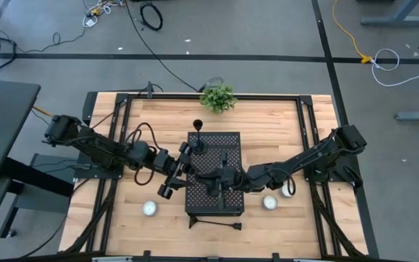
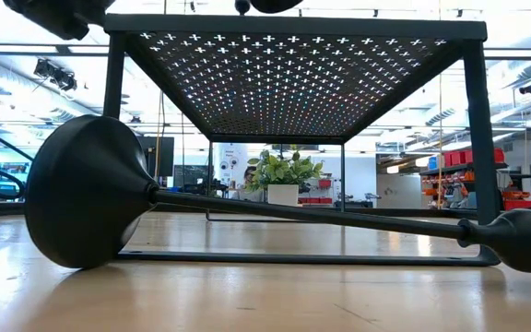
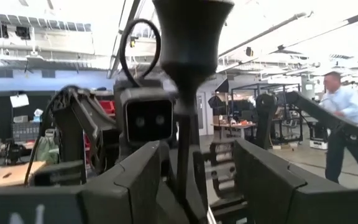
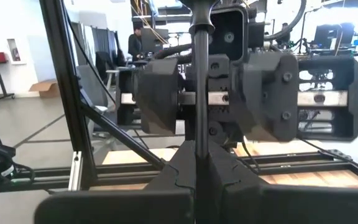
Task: Pick & Place candle stick holders
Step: Put the top black candle holder on the shelf aligned with the other black candle holder
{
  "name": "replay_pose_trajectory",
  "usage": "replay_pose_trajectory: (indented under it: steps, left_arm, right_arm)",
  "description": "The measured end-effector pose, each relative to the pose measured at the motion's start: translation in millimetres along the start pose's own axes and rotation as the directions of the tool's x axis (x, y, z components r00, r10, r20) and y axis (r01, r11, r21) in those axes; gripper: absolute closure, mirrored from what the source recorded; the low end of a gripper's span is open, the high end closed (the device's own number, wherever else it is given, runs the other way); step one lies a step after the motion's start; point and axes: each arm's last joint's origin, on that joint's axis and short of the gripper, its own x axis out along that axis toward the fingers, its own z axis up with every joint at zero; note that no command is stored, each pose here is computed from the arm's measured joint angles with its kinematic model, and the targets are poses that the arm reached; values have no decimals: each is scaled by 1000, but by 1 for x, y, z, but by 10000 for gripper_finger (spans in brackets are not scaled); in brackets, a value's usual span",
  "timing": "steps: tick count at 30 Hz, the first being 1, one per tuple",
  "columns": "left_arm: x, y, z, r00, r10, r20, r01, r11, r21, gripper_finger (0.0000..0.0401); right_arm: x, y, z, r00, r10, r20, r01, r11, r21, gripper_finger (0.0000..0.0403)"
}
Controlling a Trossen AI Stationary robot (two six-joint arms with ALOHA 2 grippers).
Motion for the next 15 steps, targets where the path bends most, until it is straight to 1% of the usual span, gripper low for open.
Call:
replay_pose_trajectory:
  steps: [4, 7, 10, 15]
  left_arm:
    - [0, 0, 1, 1000, 3, 11, -3, 1000, 4, 198]
    - [0, 1, 1, 1000, 17, 12, -17, 1000, 13, 210]
    - [0, 1, 1, 1000, 21, 13, -22, 999, 27, 235]
    - [0, 1, 2, 1000, 21, 17, -22, 999, 28, 296]
  right_arm:
    - [0, 0, 0, 1000, 0, -1, 0, 1000, 0, 402]
    - [0, 0, 0, 1000, 1, -1, -1, 1000, 0, 402]
    - [0, 0, 0, 1000, 1, -1, -1, 1000, -1, 402]
    - [0, 0, 0, 1000, 1, -1, -1, 1000, -1, 402]
